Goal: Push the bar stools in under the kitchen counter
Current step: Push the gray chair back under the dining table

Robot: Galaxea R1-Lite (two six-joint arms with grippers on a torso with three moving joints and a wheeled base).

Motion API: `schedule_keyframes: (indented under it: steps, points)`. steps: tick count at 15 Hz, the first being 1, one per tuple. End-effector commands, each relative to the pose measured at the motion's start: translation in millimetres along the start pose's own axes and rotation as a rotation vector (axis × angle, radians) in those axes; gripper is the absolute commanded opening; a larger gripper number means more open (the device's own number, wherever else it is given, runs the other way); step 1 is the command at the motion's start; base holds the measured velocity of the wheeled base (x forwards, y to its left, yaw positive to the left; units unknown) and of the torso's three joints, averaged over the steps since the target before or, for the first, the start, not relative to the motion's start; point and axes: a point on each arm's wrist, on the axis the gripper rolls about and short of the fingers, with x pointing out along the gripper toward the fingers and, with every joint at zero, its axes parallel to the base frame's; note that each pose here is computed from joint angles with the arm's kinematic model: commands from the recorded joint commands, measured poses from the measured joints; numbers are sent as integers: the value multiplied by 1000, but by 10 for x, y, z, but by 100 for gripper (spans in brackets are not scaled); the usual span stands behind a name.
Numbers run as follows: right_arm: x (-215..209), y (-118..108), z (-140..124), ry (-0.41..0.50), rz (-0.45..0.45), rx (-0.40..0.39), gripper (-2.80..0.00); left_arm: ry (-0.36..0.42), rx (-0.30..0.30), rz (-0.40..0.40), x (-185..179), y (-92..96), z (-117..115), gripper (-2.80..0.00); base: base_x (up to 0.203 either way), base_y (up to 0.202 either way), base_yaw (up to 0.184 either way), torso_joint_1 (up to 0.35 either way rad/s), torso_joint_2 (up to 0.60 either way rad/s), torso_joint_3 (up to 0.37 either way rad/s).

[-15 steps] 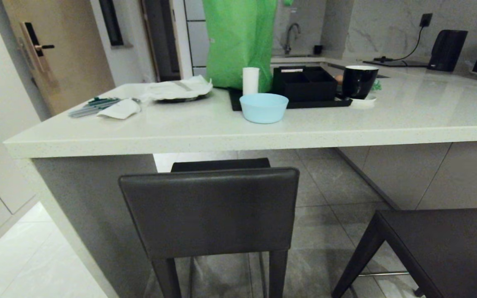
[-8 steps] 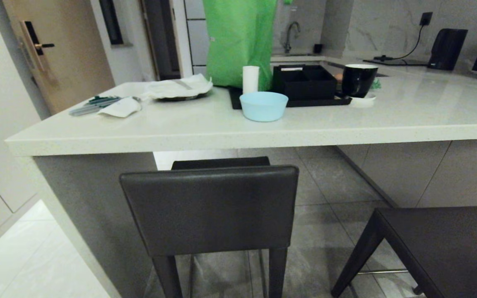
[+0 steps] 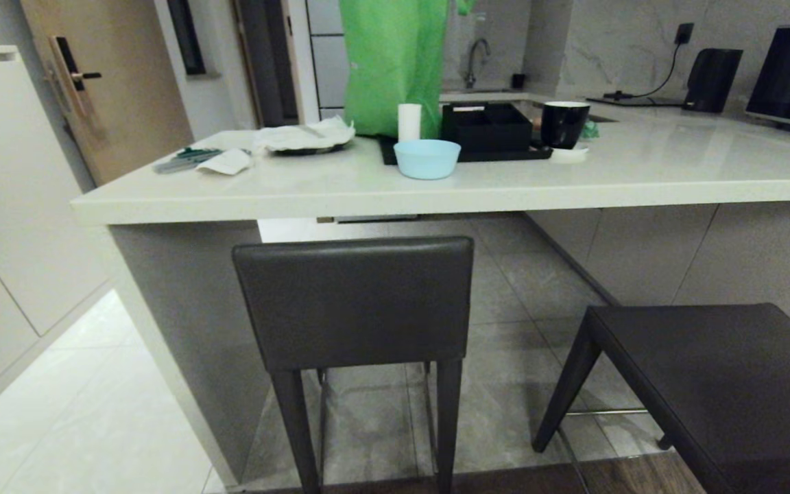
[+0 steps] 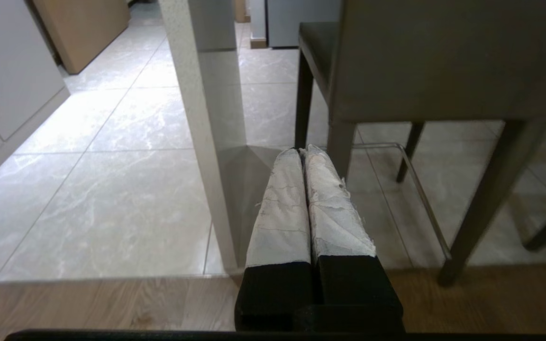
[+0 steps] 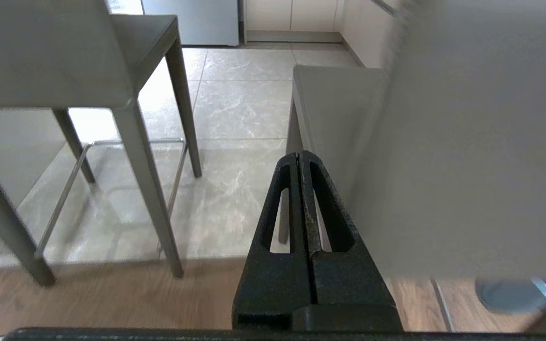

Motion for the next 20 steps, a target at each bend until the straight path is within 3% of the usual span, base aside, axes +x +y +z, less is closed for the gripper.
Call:
schedule_keyframes:
  steps: [1,14,20]
  points:
    - [2,0,-2,2,0,0,-280,5,0,0,3,0,-8,-280,-197,0,-4,2,-2,7]
    - [2,2,-2,2,7,-6,-280,1,4,-7,3,-1,-5,-280,-195,0,-1,3,2,3]
    - [2,2,-2,2,8,-8,-280,1,0,-3,3,-1,-5,-280,-9,-29,2,0,1,1]
